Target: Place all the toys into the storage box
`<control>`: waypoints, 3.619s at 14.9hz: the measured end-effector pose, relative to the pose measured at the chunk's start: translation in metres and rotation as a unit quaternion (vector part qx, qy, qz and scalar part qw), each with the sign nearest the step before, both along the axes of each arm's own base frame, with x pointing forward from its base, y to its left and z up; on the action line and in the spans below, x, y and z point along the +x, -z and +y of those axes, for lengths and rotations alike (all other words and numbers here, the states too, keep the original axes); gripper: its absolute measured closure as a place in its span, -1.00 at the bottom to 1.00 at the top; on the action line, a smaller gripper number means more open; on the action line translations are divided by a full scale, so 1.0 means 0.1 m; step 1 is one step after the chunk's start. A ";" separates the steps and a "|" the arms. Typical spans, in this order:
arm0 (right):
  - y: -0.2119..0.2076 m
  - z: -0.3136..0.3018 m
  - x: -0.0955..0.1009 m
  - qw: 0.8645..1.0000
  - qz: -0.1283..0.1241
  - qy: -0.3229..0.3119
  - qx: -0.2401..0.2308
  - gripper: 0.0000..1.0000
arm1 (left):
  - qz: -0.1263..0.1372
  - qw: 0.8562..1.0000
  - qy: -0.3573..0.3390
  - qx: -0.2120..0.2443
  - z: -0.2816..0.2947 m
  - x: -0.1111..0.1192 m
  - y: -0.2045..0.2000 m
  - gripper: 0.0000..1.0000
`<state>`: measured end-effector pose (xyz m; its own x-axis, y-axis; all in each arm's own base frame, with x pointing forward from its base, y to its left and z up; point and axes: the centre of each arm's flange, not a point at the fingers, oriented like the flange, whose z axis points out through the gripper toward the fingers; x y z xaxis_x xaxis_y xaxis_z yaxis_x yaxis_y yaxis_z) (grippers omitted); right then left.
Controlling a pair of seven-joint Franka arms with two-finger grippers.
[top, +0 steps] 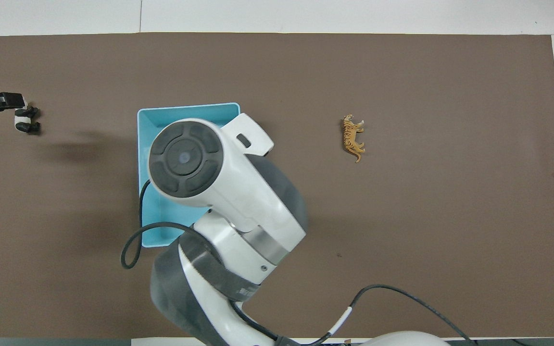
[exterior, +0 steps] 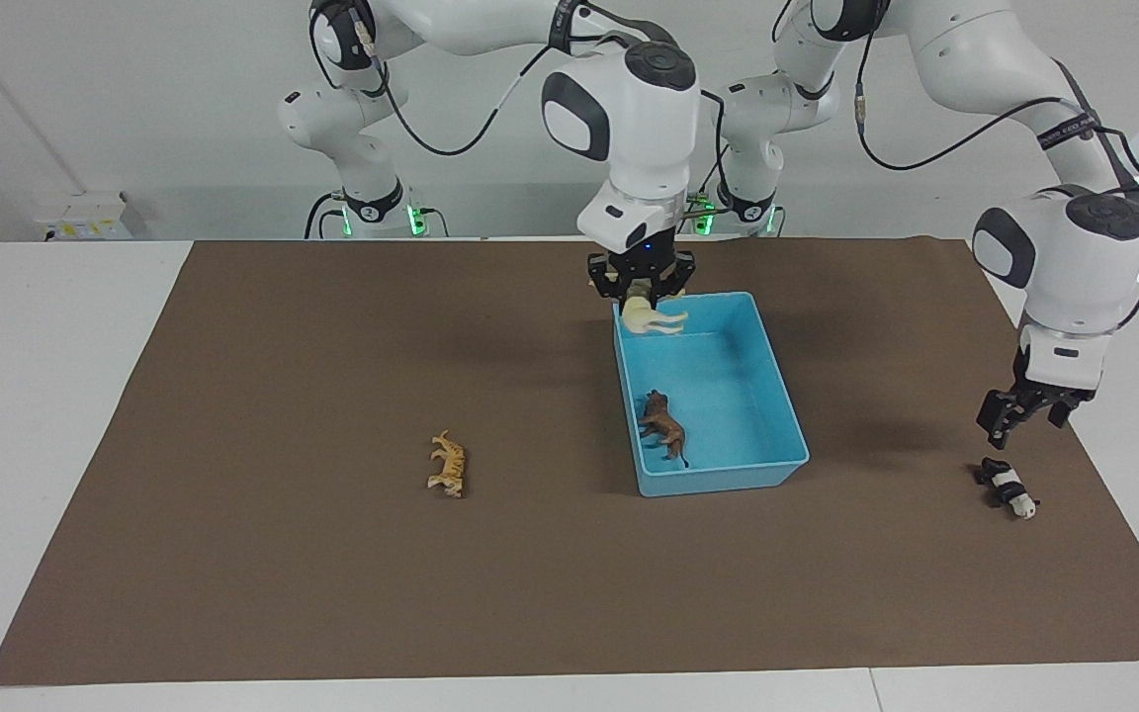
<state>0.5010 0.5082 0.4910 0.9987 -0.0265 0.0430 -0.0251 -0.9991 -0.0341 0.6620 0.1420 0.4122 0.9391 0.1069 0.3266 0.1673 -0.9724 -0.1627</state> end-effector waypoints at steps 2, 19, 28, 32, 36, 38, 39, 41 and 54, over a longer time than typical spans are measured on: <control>0.39 0.30 -0.11 1.000 0.001 -0.006 -0.003 0.20 | -0.009 1.000 0.006 0.002 0.10 0.19 0.21 -1.00; 0.15 -1.34 1.29 0.989 -0.023 0.143 -0.009 -1.00 | -0.020 0.999 0.041 0.002 0.35 0.25 1.28 -0.51; 1.23 -2.76 1.74 0.988 -0.020 0.154 -0.018 -1.00 | 0.009 0.998 -0.029 -0.048 -0.13 0.47 0.31 -0.14; 1.47 -2.95 1.52 0.987 -0.013 0.158 -0.020 -1.00 | 0.063 0.990 -0.091 -0.083 -1.46 0.08 -0.83 -0.11; 1.74 -3.02 1.35 0.989 -0.022 0.143 -0.014 -1.00 | 0.107 0.986 -0.099 -0.083 -2.94 -0.48 -0.52 -0.11; 1.82 -3.03 1.32 0.991 -0.024 0.130 -0.014 -1.00 | 0.101 0.986 -0.097 -0.090 -3.28 -0.73 -0.13 -0.11; 1.84 -3.03 1.31 0.991 -0.026 0.127 -0.014 -1.00 | 0.091 0.986 -0.102 -0.098 -3.39 -0.85 0.02 -0.11; 1.89 -3.03 1.32 0.992 -0.031 0.121 -0.015 -1.00 | 0.081 0.985 -0.105 -0.108 -3.62 -1.05 0.18 -0.11; 2.00 -3.03 1.31 0.992 -0.032 0.118 -0.016 0.36 | 0.097 0.984 -0.118 -0.090 -3.54 -1.05 -0.52 -1.00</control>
<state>0.6321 0.2051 0.2910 0.9602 -0.2564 0.1110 -0.2568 -0.9664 -0.0109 0.5566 -0.2117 0.4639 0.9240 0.3691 0.0998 0.3746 -0.9262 -0.0425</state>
